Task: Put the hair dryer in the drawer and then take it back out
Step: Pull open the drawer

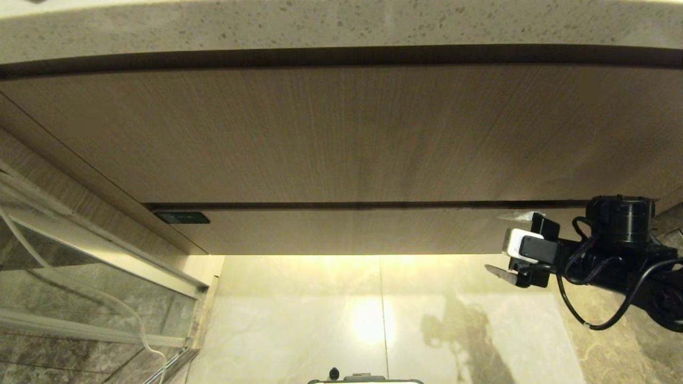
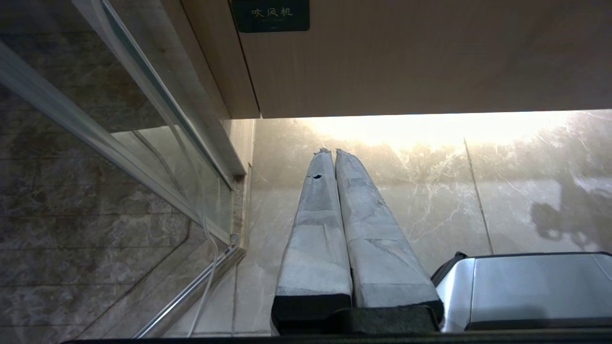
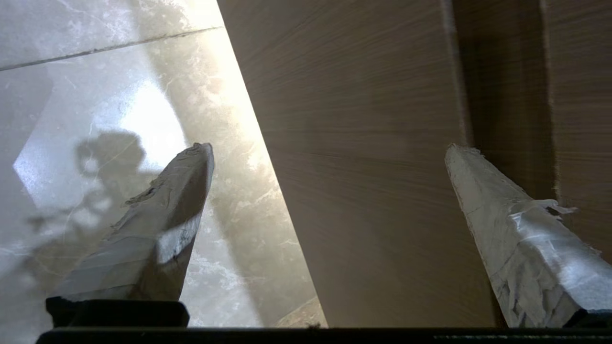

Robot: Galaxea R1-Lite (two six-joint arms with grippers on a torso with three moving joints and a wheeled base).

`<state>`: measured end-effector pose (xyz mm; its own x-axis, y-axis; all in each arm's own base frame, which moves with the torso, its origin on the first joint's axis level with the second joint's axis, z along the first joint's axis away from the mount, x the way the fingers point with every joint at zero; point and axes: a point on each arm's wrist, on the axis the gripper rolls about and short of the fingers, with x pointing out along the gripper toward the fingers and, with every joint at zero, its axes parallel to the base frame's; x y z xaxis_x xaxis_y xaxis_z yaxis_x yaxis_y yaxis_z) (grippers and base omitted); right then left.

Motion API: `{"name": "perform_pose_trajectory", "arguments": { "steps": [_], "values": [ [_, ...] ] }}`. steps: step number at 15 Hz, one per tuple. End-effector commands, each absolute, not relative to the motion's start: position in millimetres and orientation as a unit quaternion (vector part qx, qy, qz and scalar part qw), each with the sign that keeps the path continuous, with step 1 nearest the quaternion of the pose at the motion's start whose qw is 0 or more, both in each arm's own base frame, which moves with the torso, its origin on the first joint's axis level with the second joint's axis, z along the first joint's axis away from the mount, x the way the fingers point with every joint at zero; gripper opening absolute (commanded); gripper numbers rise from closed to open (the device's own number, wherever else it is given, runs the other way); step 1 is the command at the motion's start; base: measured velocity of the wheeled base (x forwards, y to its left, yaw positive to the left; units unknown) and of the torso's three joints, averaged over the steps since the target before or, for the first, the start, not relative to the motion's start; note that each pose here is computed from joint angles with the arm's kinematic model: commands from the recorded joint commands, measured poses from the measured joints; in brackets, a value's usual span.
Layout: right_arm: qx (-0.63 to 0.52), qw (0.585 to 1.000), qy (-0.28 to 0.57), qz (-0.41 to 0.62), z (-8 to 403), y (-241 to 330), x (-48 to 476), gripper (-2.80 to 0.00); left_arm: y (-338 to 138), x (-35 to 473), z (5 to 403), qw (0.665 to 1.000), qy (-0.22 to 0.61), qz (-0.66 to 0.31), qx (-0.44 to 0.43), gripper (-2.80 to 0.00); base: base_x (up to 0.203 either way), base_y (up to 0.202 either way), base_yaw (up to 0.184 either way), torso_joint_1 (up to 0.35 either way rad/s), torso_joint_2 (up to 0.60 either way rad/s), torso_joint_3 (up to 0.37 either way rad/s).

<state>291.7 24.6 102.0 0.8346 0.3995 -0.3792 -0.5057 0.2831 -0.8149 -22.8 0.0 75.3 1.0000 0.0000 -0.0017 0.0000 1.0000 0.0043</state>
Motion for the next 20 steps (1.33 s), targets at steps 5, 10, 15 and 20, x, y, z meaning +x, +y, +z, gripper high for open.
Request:
{"name": "perform_pose_trajectory", "arguments": {
  "steps": [5, 10, 15, 20],
  "values": [
    [-0.534, 0.798, 0.040, 0.277, 106.8, 25.0, 292.6, 0.00, 0.0, -22.9, 75.3, 1.000, 0.000, 0.000, 0.002, -2.80, 0.000, 0.000, 0.000, 0.000, 0.00, 0.000],
    [-0.536, 0.799, 0.033, 0.271, 108.3, 25.4, 300.4, 0.00, 0.0, -22.9, 75.3, 1.000, 0.000, 0.000, 0.002, -2.80, 0.000, 0.000, 0.000, 0.000, 0.00, 0.000],
    [-0.535, 0.798, 0.038, 0.277, 100.8, 26.4, 309.1, 0.00, 0.0, -22.9, 75.3, 1.000, 0.000, 0.001, 0.002, -2.80, 0.000, 0.000, 0.000, 0.000, 0.00, 0.000],
    [-0.538, 0.799, 0.023, 0.266, 98.4, 26.7, 322.6, 0.00, 0.0, -22.9, 75.3, 1.000, 0.000, 0.000, 0.002, -2.80, 0.000, 0.000, 0.000, 0.000, 0.00, 0.000]
  ]
}}
